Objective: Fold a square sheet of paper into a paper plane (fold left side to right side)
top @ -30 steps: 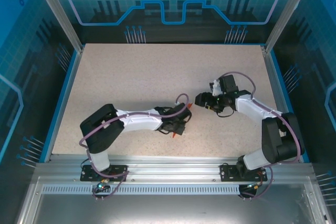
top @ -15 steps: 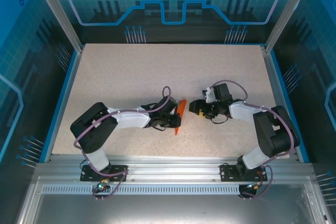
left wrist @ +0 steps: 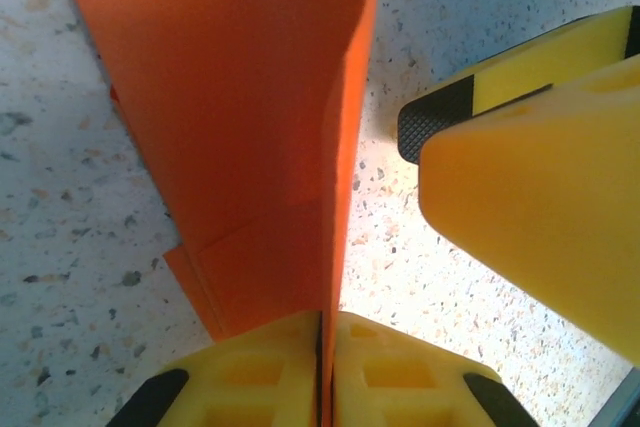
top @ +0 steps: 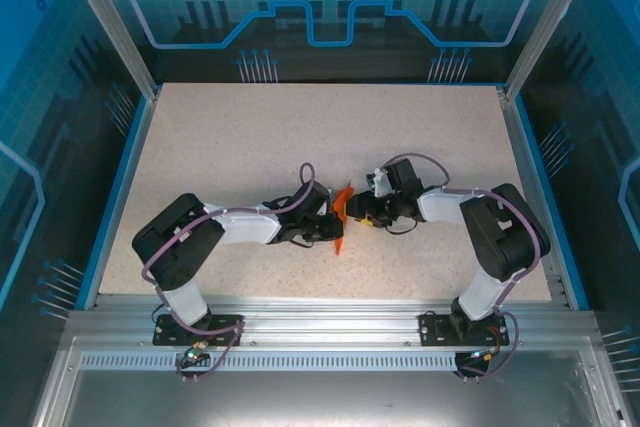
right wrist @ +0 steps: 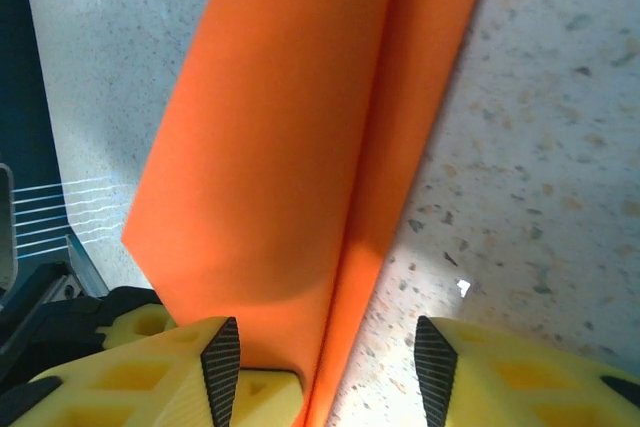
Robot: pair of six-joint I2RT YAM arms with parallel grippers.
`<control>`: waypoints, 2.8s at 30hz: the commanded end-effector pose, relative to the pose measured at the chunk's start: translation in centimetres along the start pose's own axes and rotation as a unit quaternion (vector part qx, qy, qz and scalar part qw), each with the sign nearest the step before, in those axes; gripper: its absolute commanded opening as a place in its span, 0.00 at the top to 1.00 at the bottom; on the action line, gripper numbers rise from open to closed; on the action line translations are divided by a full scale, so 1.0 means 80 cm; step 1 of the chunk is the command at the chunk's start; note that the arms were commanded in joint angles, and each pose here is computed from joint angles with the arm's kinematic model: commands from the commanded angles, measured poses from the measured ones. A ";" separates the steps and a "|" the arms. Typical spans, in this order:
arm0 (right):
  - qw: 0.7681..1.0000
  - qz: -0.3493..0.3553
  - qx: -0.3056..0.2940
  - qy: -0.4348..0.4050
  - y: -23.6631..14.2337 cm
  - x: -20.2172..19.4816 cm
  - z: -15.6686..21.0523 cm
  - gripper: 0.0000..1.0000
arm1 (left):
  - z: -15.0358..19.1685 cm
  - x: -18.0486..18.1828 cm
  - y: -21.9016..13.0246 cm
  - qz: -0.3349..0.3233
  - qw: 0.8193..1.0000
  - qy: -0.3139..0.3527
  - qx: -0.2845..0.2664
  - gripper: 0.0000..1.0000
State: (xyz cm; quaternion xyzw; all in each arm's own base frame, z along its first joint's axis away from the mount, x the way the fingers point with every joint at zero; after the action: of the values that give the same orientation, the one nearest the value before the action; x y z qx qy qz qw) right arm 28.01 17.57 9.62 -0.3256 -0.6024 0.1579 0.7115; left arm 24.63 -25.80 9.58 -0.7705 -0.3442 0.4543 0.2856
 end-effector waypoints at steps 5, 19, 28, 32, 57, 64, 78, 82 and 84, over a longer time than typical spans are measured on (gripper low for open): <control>1.000 -0.004 0.002 -0.006 0.014 0.016 -0.011 0.52 | 0.005 0.014 0.010 0.010 0.999 -0.039 0.012 0.88; 0.999 0.032 0.014 0.011 0.039 0.010 -0.018 0.58 | 0.007 0.026 0.018 0.025 0.997 -0.068 0.017 0.88; 0.996 0.078 0.019 0.030 0.047 -0.002 -0.017 0.63 | 0.004 0.023 0.016 0.036 0.997 -0.070 0.011 0.83; 0.995 0.091 0.022 0.037 0.050 -0.007 -0.016 0.65 | 0.002 0.020 0.011 0.042 0.997 -0.067 0.006 0.75; 0.996 0.084 0.022 0.034 0.049 -0.006 -0.015 0.65 | -0.052 0.059 -0.027 0.065 0.989 -0.123 -0.046 0.64; 0.996 0.085 0.024 0.034 0.049 -0.006 -0.014 0.65 | -0.069 0.059 -0.009 0.107 0.983 -0.139 -0.055 0.67; 0.995 0.088 0.023 0.033 0.050 -0.007 -0.014 0.65 | -0.072 0.060 -0.019 0.096 0.984 -0.135 -0.059 0.68; 0.995 0.088 0.023 0.034 0.050 -0.006 -0.015 0.65 | -0.073 0.062 -0.010 0.106 0.983 -0.141 -0.052 0.71; 0.995 0.088 0.025 0.034 0.050 -0.007 -0.014 0.65 | -0.073 0.062 -0.007 0.110 0.982 -0.142 -0.050 0.72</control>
State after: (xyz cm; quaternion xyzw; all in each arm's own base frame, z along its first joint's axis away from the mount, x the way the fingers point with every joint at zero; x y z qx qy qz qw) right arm 30.67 19.60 8.44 -0.3496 -0.5661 0.1904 0.7218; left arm 30.77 -22.04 9.64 -0.7392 -0.3304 0.5669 0.1516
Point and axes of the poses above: each hand's point on the last joint's axis, 136 mm out from that joint toward the fingers, its own y axis out along the fingers, its own x axis along the line the jaws close on, z = x × y, the point moved 9 cm from there along -y, back along the fingers, and after that the axes turned 15 degrees about y, right-handed, at the moved point
